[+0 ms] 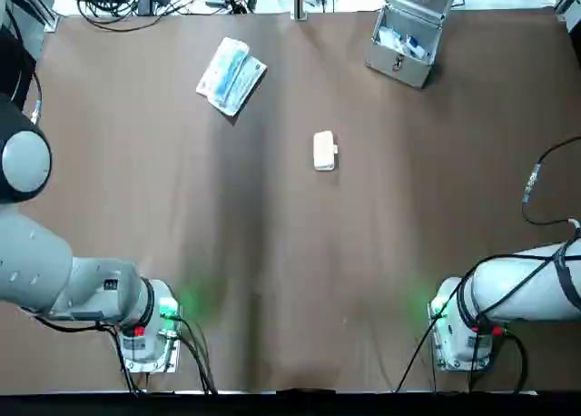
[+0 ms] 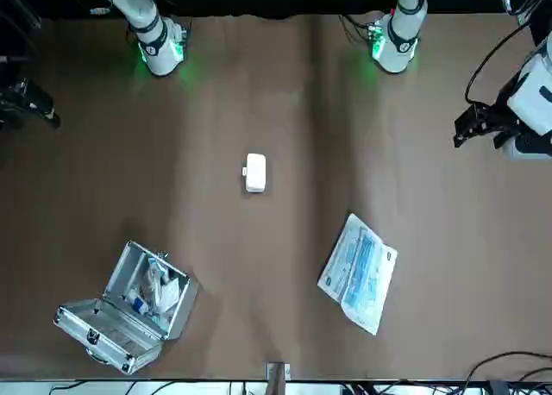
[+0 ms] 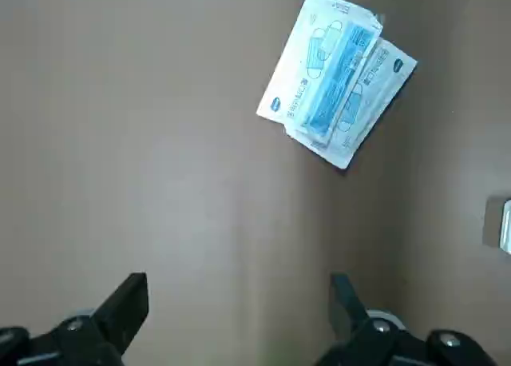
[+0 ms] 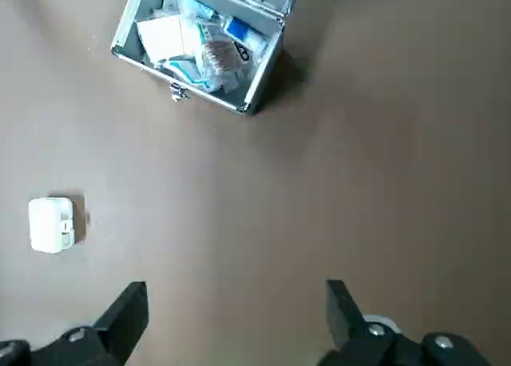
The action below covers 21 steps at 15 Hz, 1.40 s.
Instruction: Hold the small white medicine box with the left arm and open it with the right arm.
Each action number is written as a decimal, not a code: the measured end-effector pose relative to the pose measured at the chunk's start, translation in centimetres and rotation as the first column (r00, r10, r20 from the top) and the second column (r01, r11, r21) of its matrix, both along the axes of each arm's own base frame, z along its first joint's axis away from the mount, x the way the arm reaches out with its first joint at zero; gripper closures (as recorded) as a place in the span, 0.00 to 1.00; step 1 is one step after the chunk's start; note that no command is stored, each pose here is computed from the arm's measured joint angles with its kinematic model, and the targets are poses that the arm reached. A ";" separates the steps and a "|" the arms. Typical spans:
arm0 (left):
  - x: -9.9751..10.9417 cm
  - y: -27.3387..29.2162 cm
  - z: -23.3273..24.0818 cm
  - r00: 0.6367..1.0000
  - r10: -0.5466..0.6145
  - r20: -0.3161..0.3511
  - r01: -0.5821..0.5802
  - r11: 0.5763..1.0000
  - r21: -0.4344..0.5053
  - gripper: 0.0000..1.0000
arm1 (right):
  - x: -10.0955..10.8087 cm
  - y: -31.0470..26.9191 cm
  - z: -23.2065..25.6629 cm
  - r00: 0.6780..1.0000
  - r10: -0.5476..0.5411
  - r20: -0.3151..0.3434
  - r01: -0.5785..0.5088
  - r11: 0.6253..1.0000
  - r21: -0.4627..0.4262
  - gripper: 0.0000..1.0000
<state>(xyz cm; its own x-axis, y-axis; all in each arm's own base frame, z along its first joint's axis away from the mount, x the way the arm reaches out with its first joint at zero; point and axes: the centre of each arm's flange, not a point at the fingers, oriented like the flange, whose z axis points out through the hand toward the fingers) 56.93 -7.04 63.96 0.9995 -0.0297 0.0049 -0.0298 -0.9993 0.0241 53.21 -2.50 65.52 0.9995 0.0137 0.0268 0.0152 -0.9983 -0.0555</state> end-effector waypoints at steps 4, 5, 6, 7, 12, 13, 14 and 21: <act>0.1 0.2 0.0 1.000 0.005 -0.001 -0.005 1.000 -0.014 0.00 | 0.0 0.0 0.0 1.000 0.000 0.000 0.000 1.000 0.000 0.01; 0.1 0.2 -0.1 1.000 0.005 -0.002 -0.006 1.000 -0.015 0.00 | 0.0 0.0 0.0 1.000 0.000 0.000 0.000 1.000 0.000 0.01; 0.3 0.2 -0.3 1.000 0.006 -0.004 -0.006 1.000 -0.016 0.00 | 0.0 0.0 0.0 1.000 0.000 0.000 0.000 1.000 0.000 0.01; 0.5 0.2 -0.6 1.000 0.006 -0.006 -0.006 1.000 -0.016 0.00 | 0.0 0.0 0.0 1.000 0.000 0.000 0.000 1.000 0.000 0.01; 2.2 -0.7 -3.8 0.999 -0.019 -0.043 0.018 1.000 -0.019 0.00 | 0.2 0.8 -0.8 1.000 0.016 -0.021 -0.016 1.000 0.000 0.01; 2.5 -0.9 -4.6 0.998 -0.024 -0.053 0.023 1.000 -0.020 0.00 | 0.4 1.4 -1.5 0.999 0.026 -0.033 -0.026 1.000 0.001 0.01; 2.9 -1.1 -5.4 0.997 -0.030 -0.065 0.028 0.999 -0.020 0.00 | 0.5 2.0 -2.1 0.998 0.037 -0.046 -0.037 0.999 0.001 0.01; 5.5 -7.0 -13.0 0.982 -0.126 -0.140 0.114 0.989 -0.095 0.00 | 2.6 6.7 -7.0 0.989 0.105 -0.102 -0.099 0.993 0.060 0.01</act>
<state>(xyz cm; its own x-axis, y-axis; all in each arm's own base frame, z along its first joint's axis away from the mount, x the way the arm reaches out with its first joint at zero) 62.43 -14.06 50.94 0.9790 -0.1552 -0.1324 -0.1391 -0.9826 0.1233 55.86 4.20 58.52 0.9904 0.1167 -0.0742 0.1077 -0.9873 -0.1164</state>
